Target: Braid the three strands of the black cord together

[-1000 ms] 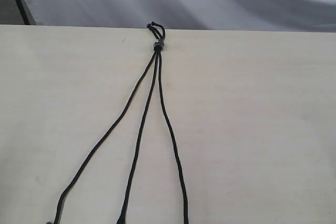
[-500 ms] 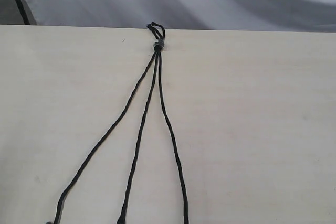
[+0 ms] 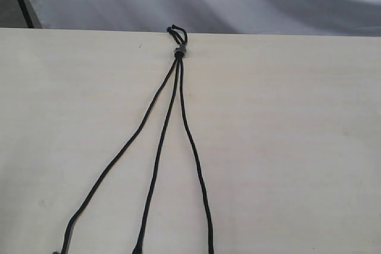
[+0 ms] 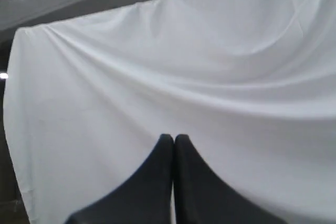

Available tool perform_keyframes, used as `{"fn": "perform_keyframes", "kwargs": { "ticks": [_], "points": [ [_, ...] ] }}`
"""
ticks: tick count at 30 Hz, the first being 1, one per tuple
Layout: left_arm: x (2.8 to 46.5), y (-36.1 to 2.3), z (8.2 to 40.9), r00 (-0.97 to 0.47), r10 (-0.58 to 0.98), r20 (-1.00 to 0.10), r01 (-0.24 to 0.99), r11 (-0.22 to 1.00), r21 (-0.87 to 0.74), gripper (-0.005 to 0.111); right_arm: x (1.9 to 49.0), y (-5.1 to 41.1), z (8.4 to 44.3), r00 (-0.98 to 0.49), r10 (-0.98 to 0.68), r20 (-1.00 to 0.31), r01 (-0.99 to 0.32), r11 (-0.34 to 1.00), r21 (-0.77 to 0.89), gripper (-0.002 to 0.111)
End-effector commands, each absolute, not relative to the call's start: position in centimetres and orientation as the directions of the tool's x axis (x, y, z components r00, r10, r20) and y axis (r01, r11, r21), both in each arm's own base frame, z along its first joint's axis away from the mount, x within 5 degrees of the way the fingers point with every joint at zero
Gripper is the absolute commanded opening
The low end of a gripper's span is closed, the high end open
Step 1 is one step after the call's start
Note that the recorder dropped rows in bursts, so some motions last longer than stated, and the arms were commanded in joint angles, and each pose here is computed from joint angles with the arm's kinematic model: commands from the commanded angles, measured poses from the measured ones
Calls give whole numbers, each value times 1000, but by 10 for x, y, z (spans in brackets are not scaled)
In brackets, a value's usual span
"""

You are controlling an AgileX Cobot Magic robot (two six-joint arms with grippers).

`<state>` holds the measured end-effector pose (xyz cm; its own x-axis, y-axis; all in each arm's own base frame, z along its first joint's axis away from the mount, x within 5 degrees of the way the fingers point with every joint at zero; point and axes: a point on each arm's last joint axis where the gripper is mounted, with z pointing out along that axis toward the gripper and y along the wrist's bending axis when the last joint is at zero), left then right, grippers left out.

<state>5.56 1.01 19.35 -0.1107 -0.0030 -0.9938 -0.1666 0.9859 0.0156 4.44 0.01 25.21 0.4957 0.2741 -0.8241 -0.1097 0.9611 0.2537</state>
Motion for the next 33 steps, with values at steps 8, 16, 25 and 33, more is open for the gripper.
{"fn": "perform_keyframes", "kwargs": {
  "ticks": [8,16,25,33],
  "points": [
    [51,12,233,364,-517,-775,8,834,-552,0,48,8,243,372,317,-872,-187,946,264,0],
    [37,-3,291,626,-236,-744,133,972,-196,0,61,13,249,178,289,-941,-214,944,250,-1],
    [192,8,326,-42,-95,-995,82,992,-98,0,191,129,232,-570,-61,-820,-434,869,237,-1],
    [242,12,295,-251,-124,-960,97,984,-152,0,266,251,199,-798,-425,-427,-351,904,-243,0]
  ]
}}
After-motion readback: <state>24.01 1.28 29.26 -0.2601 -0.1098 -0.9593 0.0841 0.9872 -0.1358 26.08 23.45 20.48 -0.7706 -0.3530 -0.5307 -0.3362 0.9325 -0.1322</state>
